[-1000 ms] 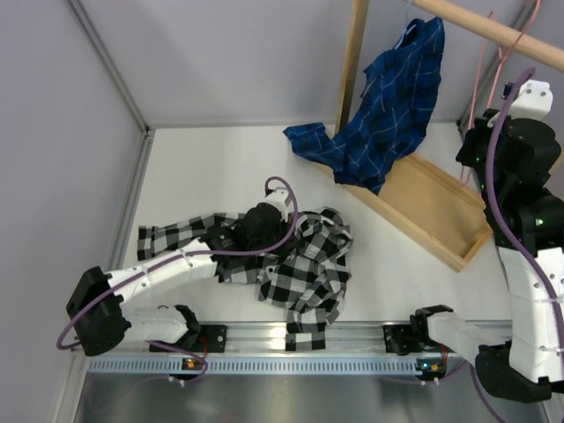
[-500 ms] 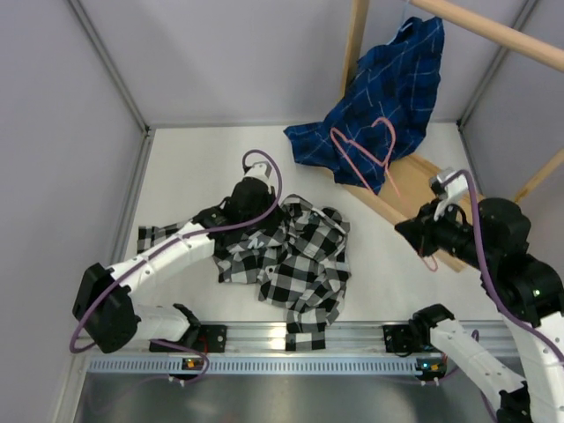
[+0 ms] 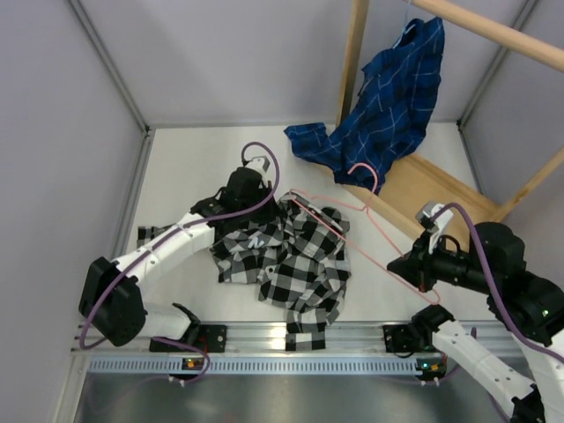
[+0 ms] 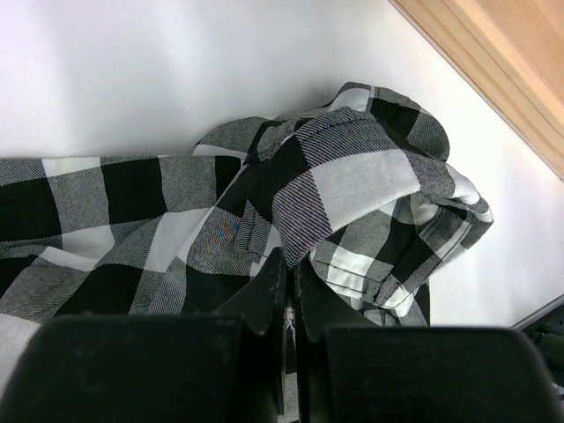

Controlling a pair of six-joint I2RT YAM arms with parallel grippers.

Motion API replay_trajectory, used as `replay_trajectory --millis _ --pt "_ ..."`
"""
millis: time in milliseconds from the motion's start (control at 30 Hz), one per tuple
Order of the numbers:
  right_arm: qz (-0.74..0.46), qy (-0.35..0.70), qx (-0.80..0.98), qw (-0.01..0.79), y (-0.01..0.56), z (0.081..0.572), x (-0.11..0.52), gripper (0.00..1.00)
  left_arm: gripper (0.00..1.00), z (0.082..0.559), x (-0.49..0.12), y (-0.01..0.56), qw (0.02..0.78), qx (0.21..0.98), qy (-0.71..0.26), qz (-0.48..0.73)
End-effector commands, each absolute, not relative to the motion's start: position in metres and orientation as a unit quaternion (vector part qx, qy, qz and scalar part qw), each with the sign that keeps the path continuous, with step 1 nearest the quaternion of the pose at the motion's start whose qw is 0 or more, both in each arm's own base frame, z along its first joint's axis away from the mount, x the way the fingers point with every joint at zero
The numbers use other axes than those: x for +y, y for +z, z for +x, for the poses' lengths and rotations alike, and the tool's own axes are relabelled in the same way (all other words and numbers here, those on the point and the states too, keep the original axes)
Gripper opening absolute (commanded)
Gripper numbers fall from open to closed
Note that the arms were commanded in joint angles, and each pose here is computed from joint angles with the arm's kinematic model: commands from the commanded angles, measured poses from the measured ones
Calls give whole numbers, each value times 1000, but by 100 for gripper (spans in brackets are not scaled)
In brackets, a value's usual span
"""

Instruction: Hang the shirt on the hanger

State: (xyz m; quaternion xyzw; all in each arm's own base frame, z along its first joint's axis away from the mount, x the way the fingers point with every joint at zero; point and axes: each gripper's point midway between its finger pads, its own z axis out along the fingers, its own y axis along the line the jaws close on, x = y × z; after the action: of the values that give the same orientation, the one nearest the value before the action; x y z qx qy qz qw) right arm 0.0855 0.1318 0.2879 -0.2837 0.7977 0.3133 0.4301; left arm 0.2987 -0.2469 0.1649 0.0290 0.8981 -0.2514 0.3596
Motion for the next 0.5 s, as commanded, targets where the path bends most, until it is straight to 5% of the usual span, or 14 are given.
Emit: replay_trajectory --millis 0,467 --pt "-282 320 807 409 283 88 138 0 0 303 -251 195 382 882 -273 44" --pt "-269 343 825 360 246 119 170 0 0 281 -274 212 340 866 -356 84"
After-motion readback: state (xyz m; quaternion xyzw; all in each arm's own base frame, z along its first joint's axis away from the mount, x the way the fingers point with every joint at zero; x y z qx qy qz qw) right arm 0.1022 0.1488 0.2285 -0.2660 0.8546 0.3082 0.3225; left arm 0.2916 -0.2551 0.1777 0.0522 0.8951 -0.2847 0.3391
